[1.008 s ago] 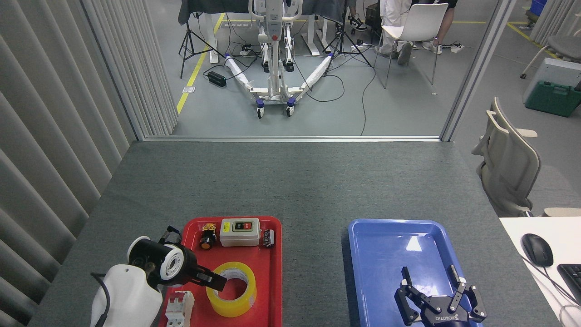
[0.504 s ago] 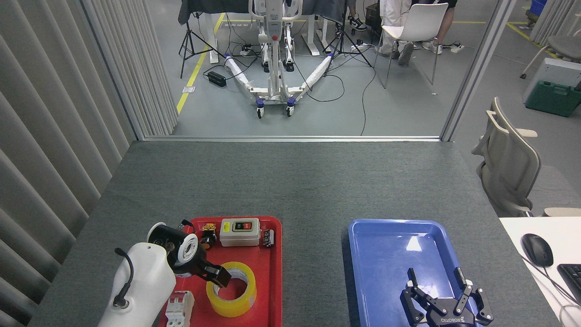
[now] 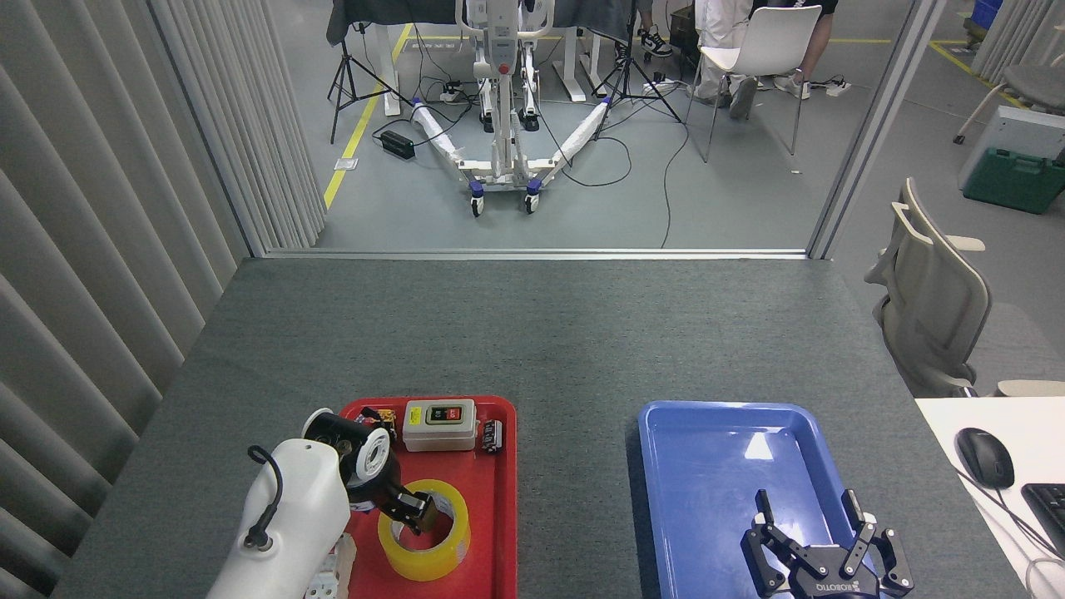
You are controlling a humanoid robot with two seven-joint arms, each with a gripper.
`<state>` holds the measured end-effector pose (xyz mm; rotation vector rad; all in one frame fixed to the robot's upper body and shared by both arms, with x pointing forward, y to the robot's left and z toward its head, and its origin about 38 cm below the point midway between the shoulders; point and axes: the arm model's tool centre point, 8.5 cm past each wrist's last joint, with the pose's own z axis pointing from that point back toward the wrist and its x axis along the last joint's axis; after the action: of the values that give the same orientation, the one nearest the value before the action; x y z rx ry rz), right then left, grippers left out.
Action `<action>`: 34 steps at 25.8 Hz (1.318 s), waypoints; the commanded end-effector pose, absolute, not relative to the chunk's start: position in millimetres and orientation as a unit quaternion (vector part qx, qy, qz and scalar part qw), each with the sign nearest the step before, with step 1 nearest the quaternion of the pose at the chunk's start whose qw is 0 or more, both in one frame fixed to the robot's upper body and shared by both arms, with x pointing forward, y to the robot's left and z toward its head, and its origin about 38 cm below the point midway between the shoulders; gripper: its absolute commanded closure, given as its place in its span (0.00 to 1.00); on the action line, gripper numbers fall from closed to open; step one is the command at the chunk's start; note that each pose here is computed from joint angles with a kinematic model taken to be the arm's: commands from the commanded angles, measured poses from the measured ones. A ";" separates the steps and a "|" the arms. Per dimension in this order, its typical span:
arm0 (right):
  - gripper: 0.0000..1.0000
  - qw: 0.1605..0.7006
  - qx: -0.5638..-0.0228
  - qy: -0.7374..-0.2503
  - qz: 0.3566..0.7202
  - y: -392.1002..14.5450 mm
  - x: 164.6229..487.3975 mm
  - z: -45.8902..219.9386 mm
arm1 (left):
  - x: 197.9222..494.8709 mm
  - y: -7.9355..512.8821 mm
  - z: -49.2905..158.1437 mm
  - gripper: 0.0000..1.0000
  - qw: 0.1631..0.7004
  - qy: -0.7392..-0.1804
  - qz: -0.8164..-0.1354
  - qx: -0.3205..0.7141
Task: Place and move tape with both arms
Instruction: 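Reach the left gripper down to the yellow tape roll and grasp it, then lift the tape roll with the left gripper toward the right gripper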
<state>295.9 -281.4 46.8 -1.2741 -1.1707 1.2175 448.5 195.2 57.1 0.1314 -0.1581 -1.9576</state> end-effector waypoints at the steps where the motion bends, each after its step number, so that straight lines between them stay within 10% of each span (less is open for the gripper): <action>1: 0.00 0.490 -0.524 -0.483 0.503 -282.6 295.1 46.8 | 448.9 184.9 56.2 0.47 0.550 -0.073 -0.831 0.050; 7: 0.00 0.490 -0.525 -0.481 0.503 -283.4 295.0 46.4 | 449.0 192.0 40.0 0.51 0.562 -0.043 -0.826 0.030; 13: 0.00 0.489 -0.527 -0.479 0.504 -285.7 295.1 46.9 | 453.9 189.7 45.8 1.00 0.541 -0.050 -0.839 0.031; 17: 0.00 0.486 -0.527 -0.478 0.508 -288.2 295.0 46.6 | 460.8 185.7 54.7 1.00 0.520 -0.075 -0.850 0.041; 22: 0.00 0.480 -0.519 -0.486 0.514 -286.1 294.5 46.3 | 488.3 162.9 104.5 1.00 0.497 -0.272 -0.816 0.117; 28: 0.00 0.474 -0.510 -0.493 0.522 -282.9 294.3 45.1 | 474.8 185.4 110.3 1.00 0.504 -0.467 -0.715 0.126; 34: 0.00 0.440 -0.487 -0.531 0.535 -270.6 291.8 47.0 | 448.9 145.2 118.0 1.00 0.386 -0.660 -0.640 -0.084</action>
<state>293.3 -274.7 46.1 -1.2208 -1.2747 1.3151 461.4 161.9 118.2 0.0208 -1.4375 -1.7106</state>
